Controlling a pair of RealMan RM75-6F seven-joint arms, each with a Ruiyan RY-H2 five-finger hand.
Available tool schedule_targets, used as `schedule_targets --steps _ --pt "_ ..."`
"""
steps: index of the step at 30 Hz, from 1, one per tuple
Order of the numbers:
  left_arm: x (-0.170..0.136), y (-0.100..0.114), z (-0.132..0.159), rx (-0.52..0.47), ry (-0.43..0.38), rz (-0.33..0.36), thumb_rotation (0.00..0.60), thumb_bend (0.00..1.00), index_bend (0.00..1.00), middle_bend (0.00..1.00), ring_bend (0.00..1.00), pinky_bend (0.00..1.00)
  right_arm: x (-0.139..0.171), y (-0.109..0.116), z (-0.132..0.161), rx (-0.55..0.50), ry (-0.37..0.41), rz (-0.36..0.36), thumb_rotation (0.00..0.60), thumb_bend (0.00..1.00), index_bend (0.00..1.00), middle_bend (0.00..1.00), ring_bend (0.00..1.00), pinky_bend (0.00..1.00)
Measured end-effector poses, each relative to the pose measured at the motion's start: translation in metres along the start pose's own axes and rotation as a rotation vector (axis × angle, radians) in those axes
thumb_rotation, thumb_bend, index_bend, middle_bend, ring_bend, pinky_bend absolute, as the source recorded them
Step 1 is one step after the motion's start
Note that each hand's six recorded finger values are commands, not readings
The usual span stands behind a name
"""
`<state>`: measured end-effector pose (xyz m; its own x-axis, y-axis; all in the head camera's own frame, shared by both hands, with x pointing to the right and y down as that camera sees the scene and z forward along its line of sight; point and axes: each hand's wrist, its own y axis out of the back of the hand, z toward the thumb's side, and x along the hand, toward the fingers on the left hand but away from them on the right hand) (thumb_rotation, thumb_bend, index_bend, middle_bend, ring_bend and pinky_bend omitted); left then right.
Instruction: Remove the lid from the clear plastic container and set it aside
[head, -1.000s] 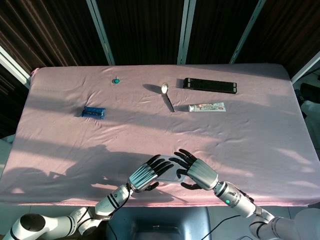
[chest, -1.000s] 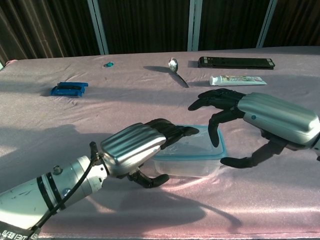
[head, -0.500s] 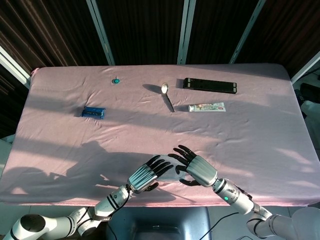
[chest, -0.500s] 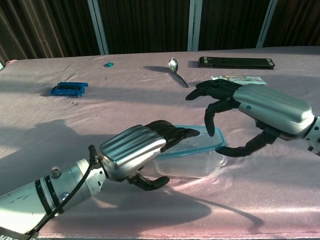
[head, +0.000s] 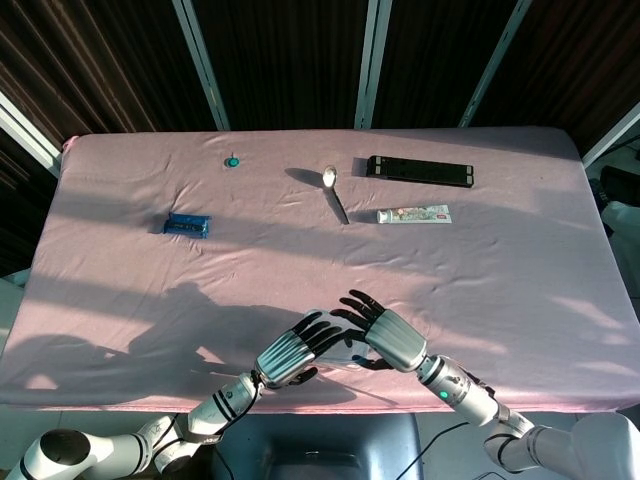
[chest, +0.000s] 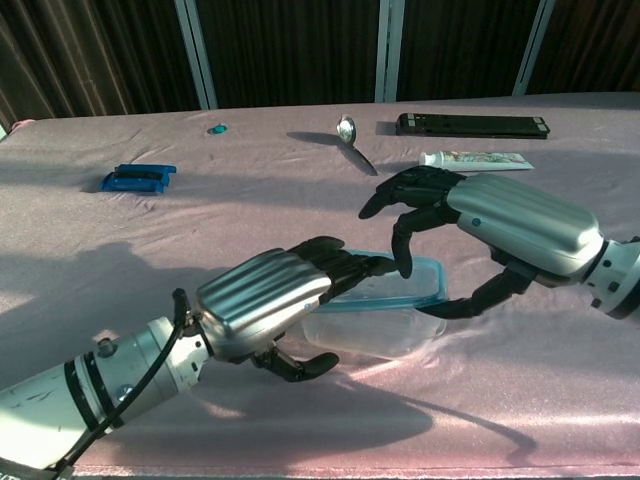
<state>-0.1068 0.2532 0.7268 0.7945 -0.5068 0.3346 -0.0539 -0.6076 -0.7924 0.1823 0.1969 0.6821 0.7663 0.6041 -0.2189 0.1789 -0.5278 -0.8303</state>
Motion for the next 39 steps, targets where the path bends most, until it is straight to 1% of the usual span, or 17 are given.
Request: schedule_targets --steps 5,9,13,20,27,31,35,39 --pt "-0.001 0.004 0.001 -0.011 -0.006 0.017 0.6 0.32 0.0 0.2 0.08 0.0 -0.001 -0.001 0.002 0.009 0.008 -0.01 0.6 0.68 0.83 0.38 0.23 0.24" --pt "-0.002 0.006 0.002 -0.016 -0.01 0.026 0.6 0.32 0.0 0.15 0.03 0.0 0.0 0.001 0.002 0.026 0.014 -0.026 0.6 0.77 0.85 0.4 0.25 0.26" --pt "-0.003 0.008 0.001 -0.015 -0.012 0.032 0.6 0.32 0.0 0.14 0.01 0.0 0.001 0.004 0.001 0.036 0.019 -0.042 0.6 0.79 0.85 0.4 0.25 0.27" --pt "-0.006 0.013 0.0 -0.02 -0.014 0.052 0.6 0.32 0.0 0.06 0.0 0.0 0.001 0.008 0.001 0.063 0.024 -0.055 0.6 0.81 0.85 0.4 0.25 0.27" --pt "-0.008 0.012 0.0 -0.015 -0.012 0.046 0.6 0.32 0.0 0.05 0.0 0.0 0.0 0.007 0.0 0.062 0.021 -0.05 0.6 0.81 0.85 0.4 0.25 0.27" --pt "-0.009 0.014 -0.001 -0.012 -0.01 0.055 0.6 0.32 0.0 0.04 0.0 0.0 0.0 0.01 -0.001 0.066 0.021 -0.06 0.6 0.81 0.85 0.4 0.25 0.27" --pt "-0.011 0.02 -0.001 -0.006 -0.016 0.085 0.6 0.32 0.0 0.01 0.0 0.0 0.001 0.014 -0.002 0.071 0.021 -0.07 0.6 0.81 0.85 0.4 0.25 0.27" --pt "-0.012 0.026 -0.002 0.002 -0.02 0.114 0.6 0.32 0.0 0.0 0.0 0.0 0.001 0.014 -0.002 0.078 0.024 -0.064 0.6 0.81 0.85 0.4 0.25 0.27"
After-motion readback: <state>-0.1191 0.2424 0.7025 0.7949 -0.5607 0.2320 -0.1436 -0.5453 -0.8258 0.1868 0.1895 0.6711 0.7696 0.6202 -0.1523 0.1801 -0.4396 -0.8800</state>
